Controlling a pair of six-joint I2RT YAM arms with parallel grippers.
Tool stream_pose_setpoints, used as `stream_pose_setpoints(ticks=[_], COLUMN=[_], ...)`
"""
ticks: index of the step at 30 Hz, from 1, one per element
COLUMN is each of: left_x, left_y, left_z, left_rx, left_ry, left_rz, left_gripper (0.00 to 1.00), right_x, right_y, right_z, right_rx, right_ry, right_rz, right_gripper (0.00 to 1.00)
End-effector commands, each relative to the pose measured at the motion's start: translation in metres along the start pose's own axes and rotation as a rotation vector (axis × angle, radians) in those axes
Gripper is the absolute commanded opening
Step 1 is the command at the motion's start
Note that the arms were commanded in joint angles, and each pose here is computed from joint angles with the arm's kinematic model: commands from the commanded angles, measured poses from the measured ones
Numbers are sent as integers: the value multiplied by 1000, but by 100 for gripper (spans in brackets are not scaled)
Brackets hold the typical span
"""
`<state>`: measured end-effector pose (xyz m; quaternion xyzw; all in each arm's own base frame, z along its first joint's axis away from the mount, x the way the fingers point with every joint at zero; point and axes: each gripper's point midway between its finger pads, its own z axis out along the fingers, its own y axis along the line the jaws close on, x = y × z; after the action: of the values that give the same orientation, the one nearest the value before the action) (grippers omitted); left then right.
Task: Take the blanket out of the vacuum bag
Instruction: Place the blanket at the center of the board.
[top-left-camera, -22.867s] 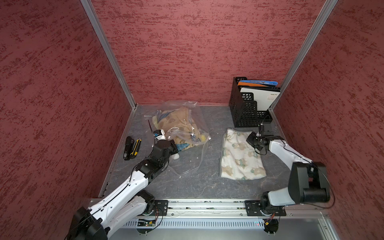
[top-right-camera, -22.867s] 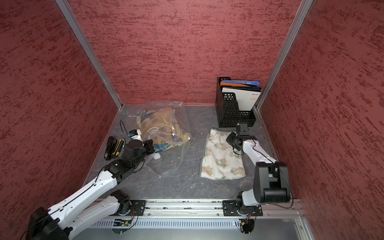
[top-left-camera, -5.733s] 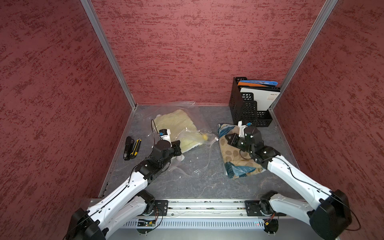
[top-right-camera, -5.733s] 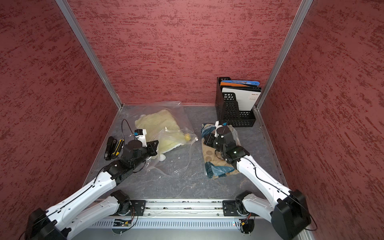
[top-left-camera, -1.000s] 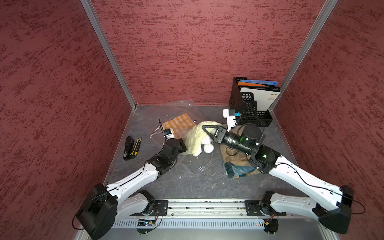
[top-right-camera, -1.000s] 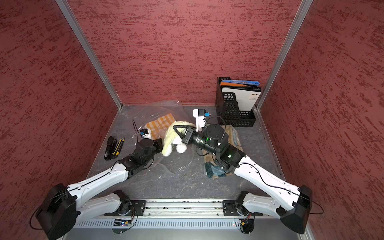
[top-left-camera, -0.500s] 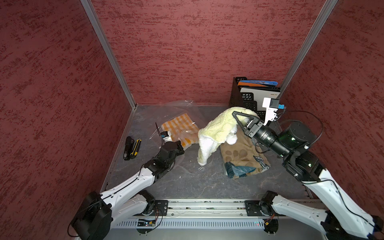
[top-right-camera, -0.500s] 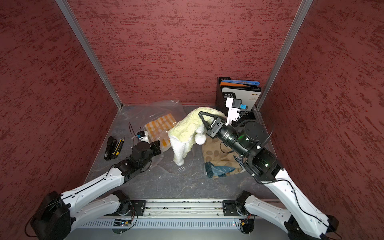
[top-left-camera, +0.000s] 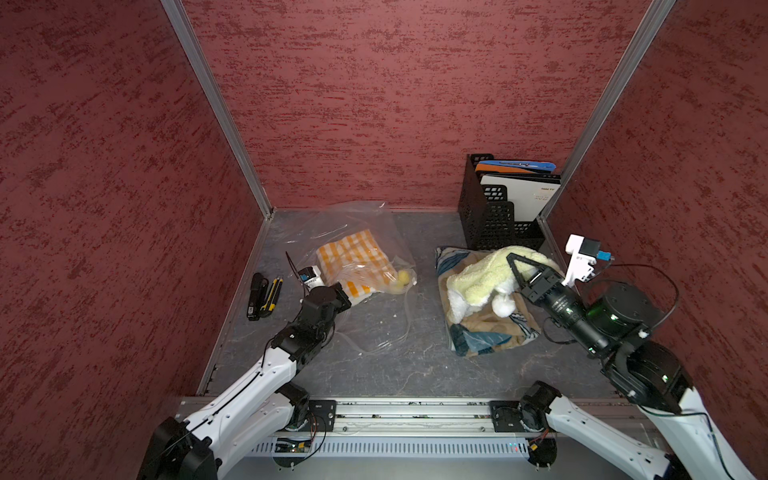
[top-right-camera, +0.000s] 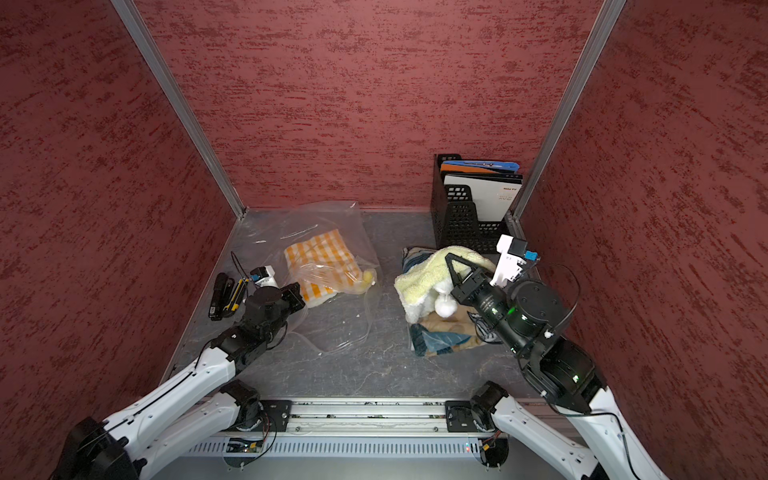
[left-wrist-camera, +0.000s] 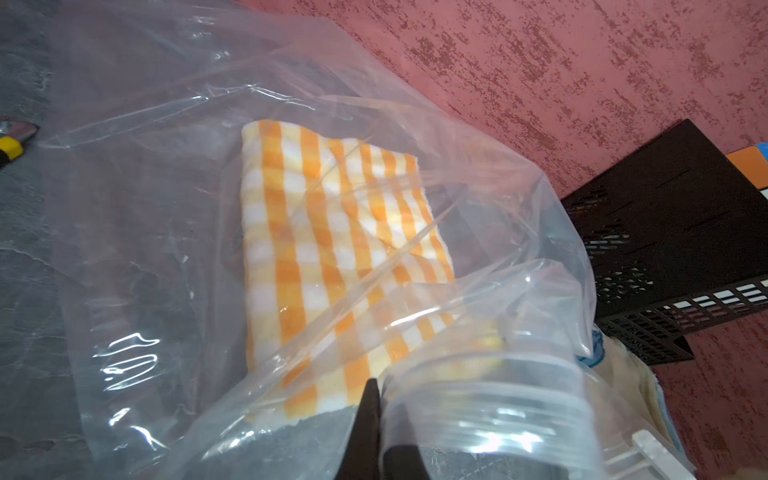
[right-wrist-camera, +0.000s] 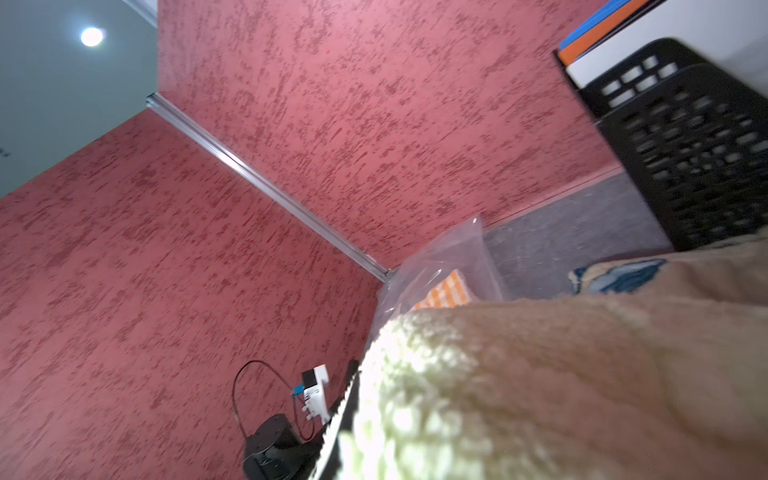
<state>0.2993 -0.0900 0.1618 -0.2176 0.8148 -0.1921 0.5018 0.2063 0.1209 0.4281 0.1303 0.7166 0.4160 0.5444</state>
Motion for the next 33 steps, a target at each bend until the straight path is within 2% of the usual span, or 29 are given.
stream_pose_setpoints(ticks=[1, 5, 13, 15, 18, 21, 26, 29, 33], left_x=[7, 11, 6, 3, 0, 1, 12, 20, 25], left_y=[5, 2, -7, -10, -13, -13, -8, -6, -8], left_z=[4, 11, 16, 15, 14, 13, 15, 17, 16], left_rx=[-6, -1, 17, 27, 39, 44, 46, 48, 55], left_ry=[26, 44, 47, 43, 36, 40, 66, 86, 100], left_rz=[-3, -6, 1, 1, 5, 6, -10, -15, -19], left_gripper=[0, 0, 0, 0, 0, 0, 0, 0, 0], right_x=[-16, -35, -105, -114, -108, -76, 40, 95, 128], right_y=[-10, -7, -11, -9, -15, -54, -172, -213, -230], right_z=[10, 43, 129, 134, 128, 112, 78, 55, 28], right_rx=[87, 110, -21, -47, -59, 47, 274, 356, 403], right_ry=[-83, -117, -97, -100, -100, -83, 21, 104, 150], right_rz=[-38, -94, 77, 74, 111, 149, 330, 373, 417], right_gripper=[0, 0, 0, 0, 0, 0, 0, 0, 0])
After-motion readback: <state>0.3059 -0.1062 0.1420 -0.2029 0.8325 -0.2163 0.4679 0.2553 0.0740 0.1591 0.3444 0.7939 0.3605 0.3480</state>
